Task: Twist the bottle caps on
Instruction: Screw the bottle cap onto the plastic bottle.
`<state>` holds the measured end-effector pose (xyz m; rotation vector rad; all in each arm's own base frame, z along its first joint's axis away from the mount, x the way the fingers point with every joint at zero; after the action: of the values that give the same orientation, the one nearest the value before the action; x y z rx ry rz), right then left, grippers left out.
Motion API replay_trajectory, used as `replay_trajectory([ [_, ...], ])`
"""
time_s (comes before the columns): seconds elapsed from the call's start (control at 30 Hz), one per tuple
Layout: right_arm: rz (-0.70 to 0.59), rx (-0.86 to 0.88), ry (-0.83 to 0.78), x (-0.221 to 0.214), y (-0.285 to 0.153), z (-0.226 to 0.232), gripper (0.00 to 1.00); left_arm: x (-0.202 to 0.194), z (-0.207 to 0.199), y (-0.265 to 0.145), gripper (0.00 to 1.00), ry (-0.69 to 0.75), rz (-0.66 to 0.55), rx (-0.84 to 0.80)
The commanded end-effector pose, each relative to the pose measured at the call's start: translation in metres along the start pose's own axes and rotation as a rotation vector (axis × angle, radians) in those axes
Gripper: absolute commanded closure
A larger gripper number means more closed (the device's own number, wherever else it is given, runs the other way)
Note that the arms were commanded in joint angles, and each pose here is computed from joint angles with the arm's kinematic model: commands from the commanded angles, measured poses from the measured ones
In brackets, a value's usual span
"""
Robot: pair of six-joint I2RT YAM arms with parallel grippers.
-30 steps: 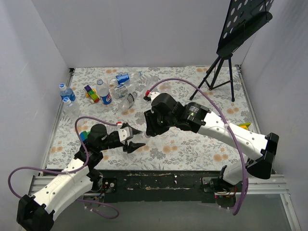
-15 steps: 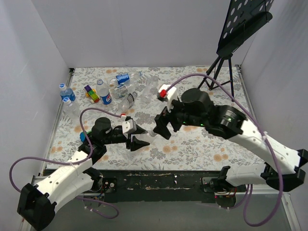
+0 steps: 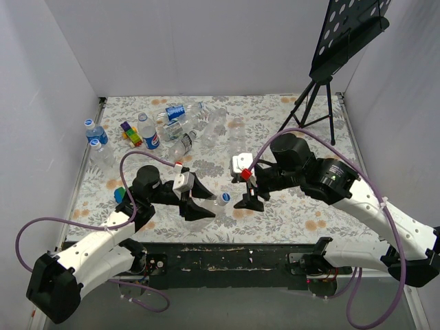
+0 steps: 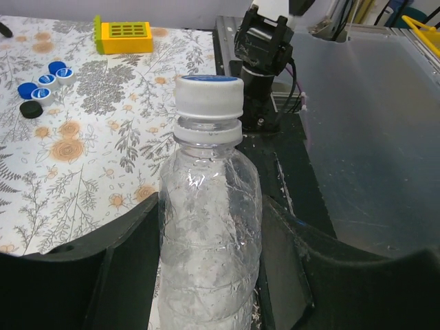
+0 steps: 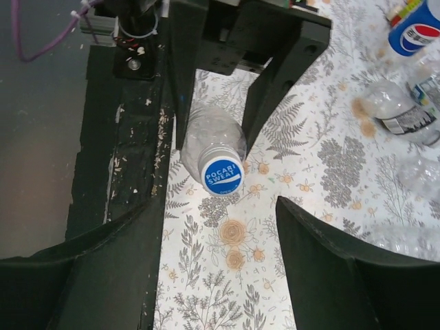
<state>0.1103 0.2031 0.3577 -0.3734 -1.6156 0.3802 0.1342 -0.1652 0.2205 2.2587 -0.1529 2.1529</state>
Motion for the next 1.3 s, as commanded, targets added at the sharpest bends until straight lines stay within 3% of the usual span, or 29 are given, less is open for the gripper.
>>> replay_trajectory([
  [0.0,-0.111,0.101,-0.177,0.007,-0.002,0.006,0.28,0.011,-0.002,0.0,1.0,0.042,-0.035,-0.055],
  [0.33,-0.103,0.132,-0.198,0.002,0.014,-0.001,0.45,0.011,-0.002,0.0,1.0,0.047,-0.035,-0.059],
  [1.07,-0.035,0.173,-0.164,-0.016,0.035,-0.007,0.53,0.01,-0.001,0.0,1.0,0.045,-0.036,-0.063],
  [1.27,-0.04,0.173,-0.141,-0.018,0.039,-0.007,0.62,0.01,0.0,0.0,1.0,0.048,-0.034,-0.046],
])
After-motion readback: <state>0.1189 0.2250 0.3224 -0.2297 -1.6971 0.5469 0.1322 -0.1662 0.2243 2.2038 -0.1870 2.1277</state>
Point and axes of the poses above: each gripper's point midway between its finger pads, its own y axis out along the fingers, its own z axis along the line the jaws close on, x = y × z, the point moved 10 cm from there along -y, back along the fingers, and after that the axes turned 3 degrees about y, right-handed, at the moved point
